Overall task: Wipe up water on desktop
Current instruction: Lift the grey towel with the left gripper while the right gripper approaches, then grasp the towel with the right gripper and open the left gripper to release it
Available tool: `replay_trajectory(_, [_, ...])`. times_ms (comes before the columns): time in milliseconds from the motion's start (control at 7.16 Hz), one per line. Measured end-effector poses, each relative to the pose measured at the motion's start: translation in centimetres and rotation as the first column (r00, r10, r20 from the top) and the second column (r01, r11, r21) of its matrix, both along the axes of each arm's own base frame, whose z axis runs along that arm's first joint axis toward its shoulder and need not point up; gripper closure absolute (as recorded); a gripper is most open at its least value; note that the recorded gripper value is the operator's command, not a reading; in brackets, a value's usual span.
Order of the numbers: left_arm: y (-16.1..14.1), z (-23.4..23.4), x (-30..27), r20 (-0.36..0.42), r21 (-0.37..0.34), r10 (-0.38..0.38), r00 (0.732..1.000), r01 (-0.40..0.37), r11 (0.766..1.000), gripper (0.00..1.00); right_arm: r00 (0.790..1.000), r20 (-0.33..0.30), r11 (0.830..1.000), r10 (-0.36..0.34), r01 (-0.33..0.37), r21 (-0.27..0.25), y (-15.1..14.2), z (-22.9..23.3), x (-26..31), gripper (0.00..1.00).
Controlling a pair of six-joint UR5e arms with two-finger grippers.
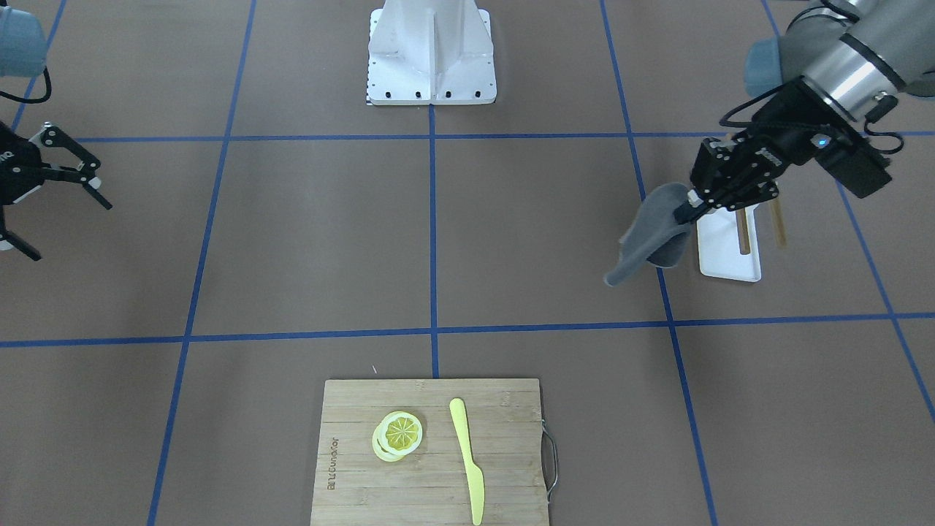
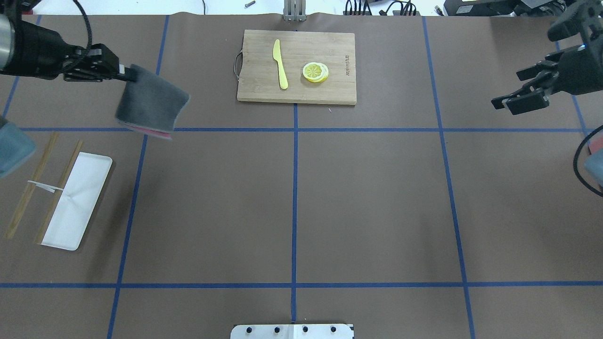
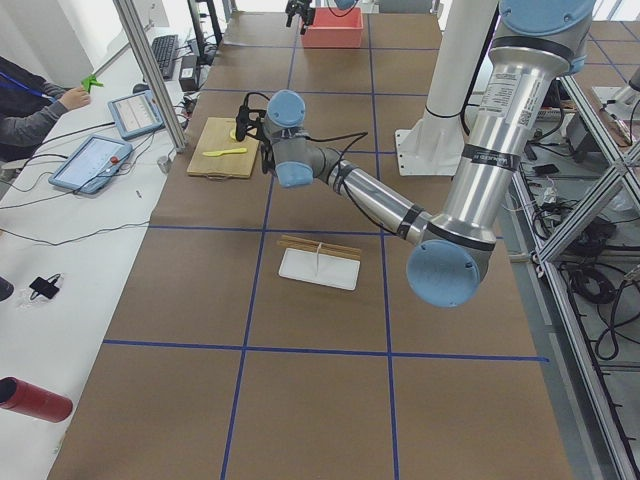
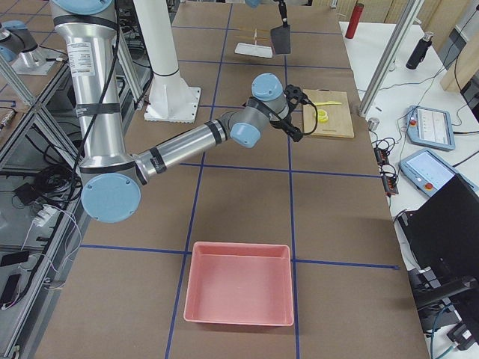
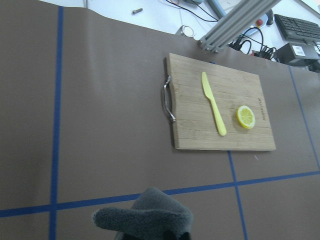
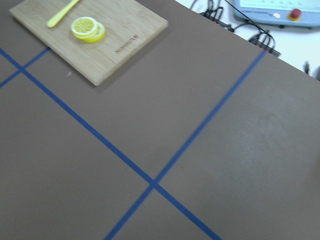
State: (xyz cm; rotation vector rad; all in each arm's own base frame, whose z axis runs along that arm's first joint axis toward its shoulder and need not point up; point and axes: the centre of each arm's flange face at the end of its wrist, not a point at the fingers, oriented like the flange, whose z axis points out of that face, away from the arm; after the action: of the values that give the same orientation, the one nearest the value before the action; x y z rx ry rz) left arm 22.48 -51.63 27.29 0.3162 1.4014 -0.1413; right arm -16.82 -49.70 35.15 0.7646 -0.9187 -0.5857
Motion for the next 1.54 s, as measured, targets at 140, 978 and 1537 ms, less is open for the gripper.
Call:
replay_trajectory(140, [0.5,-2.7,2.0,-0.042,-0.013,0.003,0.999,-0.003,1.0,1.0,0.999,0.011,0.998,-0.032,0.031,0.061,-0.1,-2.6,-2.8,0.0])
replay_trajectory(978, [7.4,-14.0,14.0,-0.145,0.193,0.217,0.965,-0.188,0.963,1.0,0.962,-0.039,0.875,-0.269,0.262,0.407,4.8,-11.7,-17.9,0.0])
replay_trajectory(1537, [10.5,-15.9,18.0,-0.18,0.232,0.223,0.958,-0.179,0.956,1.0,0.96,-0.059,0.845,-0.273,0.268,0.463,8.4,-13.4,-23.5,0.06])
